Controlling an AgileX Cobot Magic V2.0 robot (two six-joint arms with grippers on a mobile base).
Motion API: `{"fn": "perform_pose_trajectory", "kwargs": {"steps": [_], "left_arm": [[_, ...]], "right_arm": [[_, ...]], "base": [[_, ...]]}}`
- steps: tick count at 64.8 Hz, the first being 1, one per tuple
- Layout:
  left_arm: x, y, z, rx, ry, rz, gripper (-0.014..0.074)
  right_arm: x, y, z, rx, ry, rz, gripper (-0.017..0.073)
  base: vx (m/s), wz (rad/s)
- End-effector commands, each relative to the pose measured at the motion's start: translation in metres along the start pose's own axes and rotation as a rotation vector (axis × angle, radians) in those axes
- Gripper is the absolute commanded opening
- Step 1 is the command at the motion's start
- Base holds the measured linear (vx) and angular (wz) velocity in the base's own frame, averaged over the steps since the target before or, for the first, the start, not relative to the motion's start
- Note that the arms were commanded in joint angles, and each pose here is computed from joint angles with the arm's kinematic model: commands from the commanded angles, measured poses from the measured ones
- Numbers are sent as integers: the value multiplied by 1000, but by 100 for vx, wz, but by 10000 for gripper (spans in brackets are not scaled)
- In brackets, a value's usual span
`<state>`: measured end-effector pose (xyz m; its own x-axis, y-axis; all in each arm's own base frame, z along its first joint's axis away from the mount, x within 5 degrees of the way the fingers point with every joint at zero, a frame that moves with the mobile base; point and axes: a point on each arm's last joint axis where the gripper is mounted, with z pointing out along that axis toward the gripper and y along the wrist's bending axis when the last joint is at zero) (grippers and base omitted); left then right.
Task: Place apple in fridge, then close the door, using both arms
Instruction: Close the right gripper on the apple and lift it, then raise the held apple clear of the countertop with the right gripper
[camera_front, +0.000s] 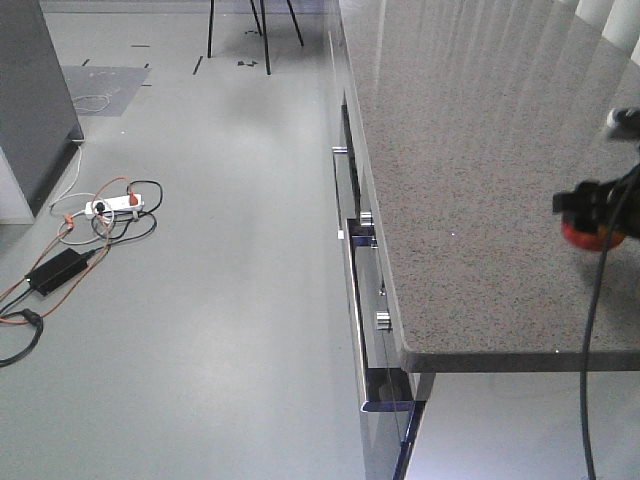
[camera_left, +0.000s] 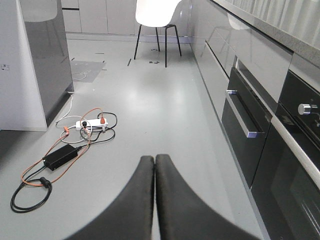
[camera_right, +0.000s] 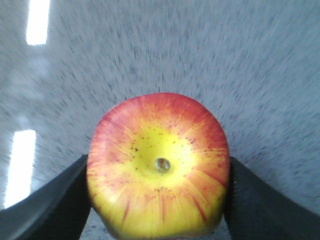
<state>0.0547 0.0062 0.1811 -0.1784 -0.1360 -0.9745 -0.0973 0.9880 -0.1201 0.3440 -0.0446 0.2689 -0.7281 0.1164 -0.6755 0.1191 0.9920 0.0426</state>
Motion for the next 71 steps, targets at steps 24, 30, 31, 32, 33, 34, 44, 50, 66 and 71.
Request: {"fn": "perform_pose_trajectory", "kwargs": {"steps": [24,30,31,32,33,34,44,50,66,71], "left_arm": [[0,-2,1,34,-64,-8,-6],[0,-2,1,34,-64,-8,-6],[0,-2,1,34,-64,-8,-6],[0,-2,1,34,-64,-8,-6],[0,-2,1,34,-64,-8,-6],[0,-2,1,34,-64,-8,-6],[0,-2,1,34,-64,-8,-6],[0,-2,1,34,-64,-8,-6],[0,-2,1,34,-64,-8,-6],[0,-2,1,34,-64,-8,-6]], "right_arm": [[-10,9,-154,-18,-248,-108,120],[-2,12,-175,-40,-255,-113,121],[-1,13,-178,-45,-258,-113,121],[0,13,-181,-49,-261,-116,121],[1,14,-185,-55,-264,-117,121],[2,14,-188,-59,-268,-119,121],[28,18,-204,-102,-305,-90,121],[50,19,-202,-116,-307,-67,121],[110,19,-212,-112,-359,-76,125],[126,20,-219,-122,-361,-78,125]], "base": [[0,0],[0,0],[0,0],[0,0],[0,0],[0,0],[0,0],[0,0],[0,0],[0,0]]}}
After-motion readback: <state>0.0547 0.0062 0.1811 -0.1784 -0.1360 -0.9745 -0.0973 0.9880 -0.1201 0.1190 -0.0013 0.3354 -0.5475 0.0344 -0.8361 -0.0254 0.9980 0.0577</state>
